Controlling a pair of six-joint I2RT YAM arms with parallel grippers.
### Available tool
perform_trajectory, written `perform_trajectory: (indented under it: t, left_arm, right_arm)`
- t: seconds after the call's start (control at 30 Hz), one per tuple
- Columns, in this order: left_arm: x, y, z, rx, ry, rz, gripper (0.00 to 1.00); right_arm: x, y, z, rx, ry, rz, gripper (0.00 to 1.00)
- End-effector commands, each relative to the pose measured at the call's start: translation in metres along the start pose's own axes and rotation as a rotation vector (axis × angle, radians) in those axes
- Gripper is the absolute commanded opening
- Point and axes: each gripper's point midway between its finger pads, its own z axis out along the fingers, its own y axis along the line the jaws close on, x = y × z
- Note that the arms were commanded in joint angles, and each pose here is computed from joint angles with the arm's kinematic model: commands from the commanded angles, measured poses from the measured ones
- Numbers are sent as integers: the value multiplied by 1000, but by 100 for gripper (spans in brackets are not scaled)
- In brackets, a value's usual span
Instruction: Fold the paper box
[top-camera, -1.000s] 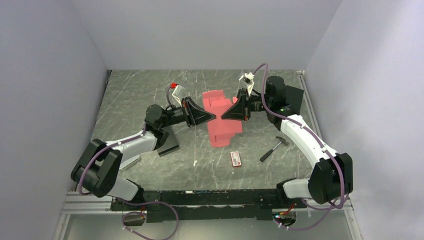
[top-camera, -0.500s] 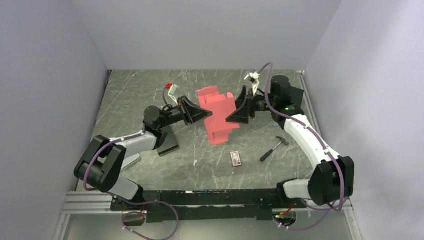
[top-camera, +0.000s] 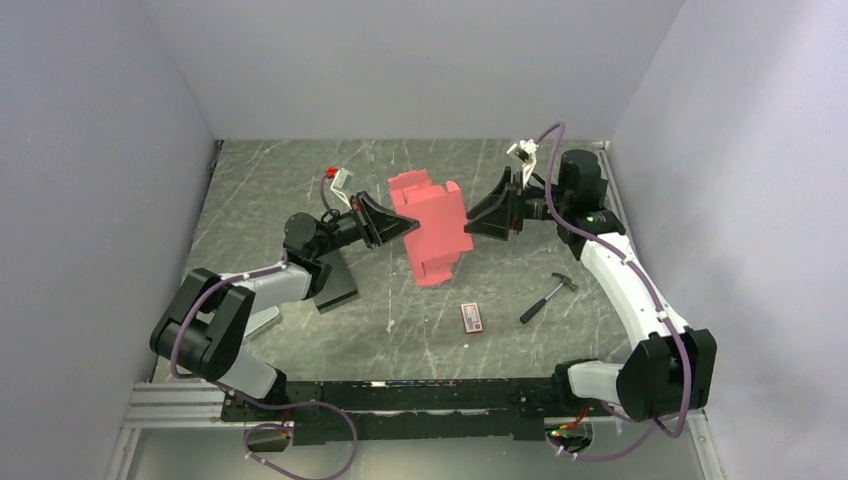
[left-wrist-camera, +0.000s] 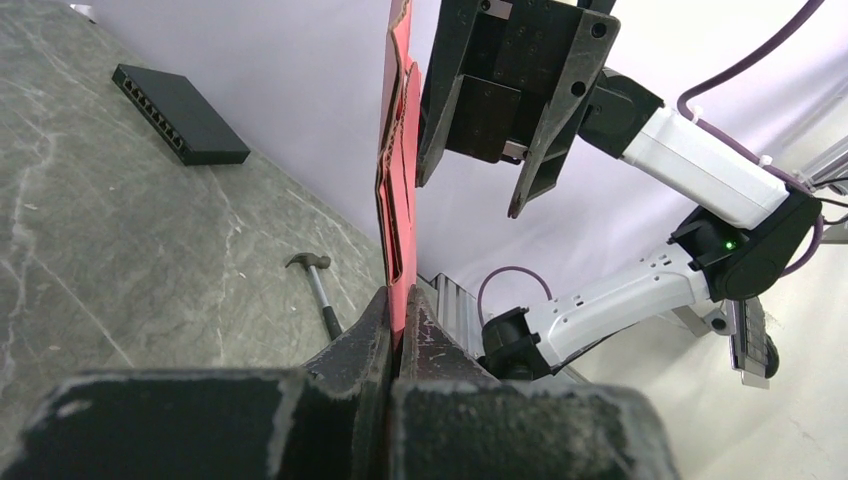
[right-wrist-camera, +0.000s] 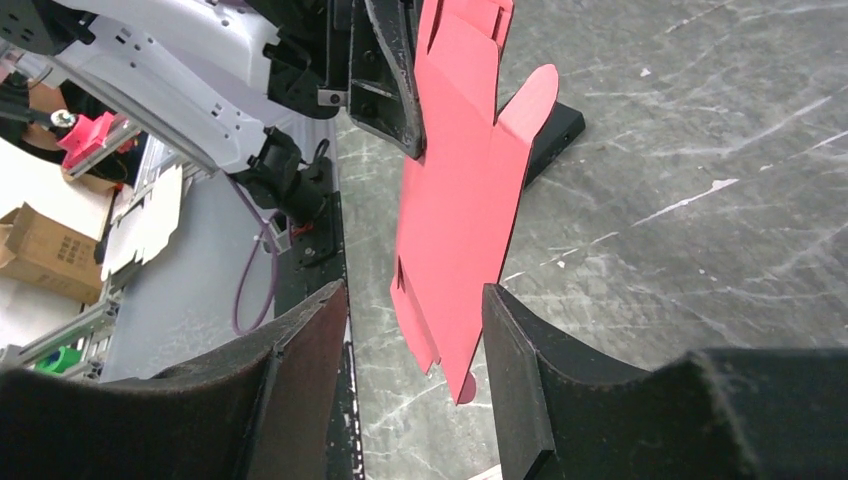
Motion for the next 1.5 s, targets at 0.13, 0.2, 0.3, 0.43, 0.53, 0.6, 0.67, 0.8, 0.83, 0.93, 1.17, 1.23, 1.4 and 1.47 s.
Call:
perform_trajectory:
  t: [0.13,0.2,0.3,0.43,0.53,0.6,0.67,0.8,0.83,0.93,1.17,1.23,1.4,1.47]
  left_arm:
    - [-10,-11,3,53,-34,28,0]
    - [-10,-11,4,56,-34,28,0]
    - [-9,-10,3,48,-33,27,0]
    - [-9,-11,2,49,-34,31,0]
    - [-9,-11,2,45,-35,32,0]
    - [-9,-12,2,49,-34,32,0]
    - [-10,-12,3,55,-36,30,0]
    - [-8,-8,4,52,-34,19,0]
    - [-8,-8,4,52,-36,15,0]
    - [-7,-7,4,51,-39,10,0]
    - [-5,20,2,-88,-48,-47,31]
    - [-7,29,-2,-141,-67,-62,49]
    - [-11,59,-34,-365,-136,-117,92]
    - [-10,65,-47,-446,-147,-129,99]
  right_arm:
    - [-7,-11,10,62,18,-46,56]
    - [-8,-16,9,89,24,-57,56]
    - [-11,-16,4,110,24,-82,57]
    - [-13,-18,-3,120,20,-111,58]
    - [-14,-20,-7,134,14,-111,62]
    - [-12,-20,-6,119,11,-95,63]
    - [-9,-16,-1,83,9,-71,61]
    - [-4,-3,13,-7,18,-29,50]
    - [-2,-2,16,-19,23,-21,46]
    - [-2,-3,19,-26,29,-12,26]
    - [-11,-16,11,116,34,-81,0]
    - [-13,-25,5,181,43,-108,0]
    - [-21,-40,-13,343,85,-183,0]
    - [-21,-41,-15,370,119,-216,0]
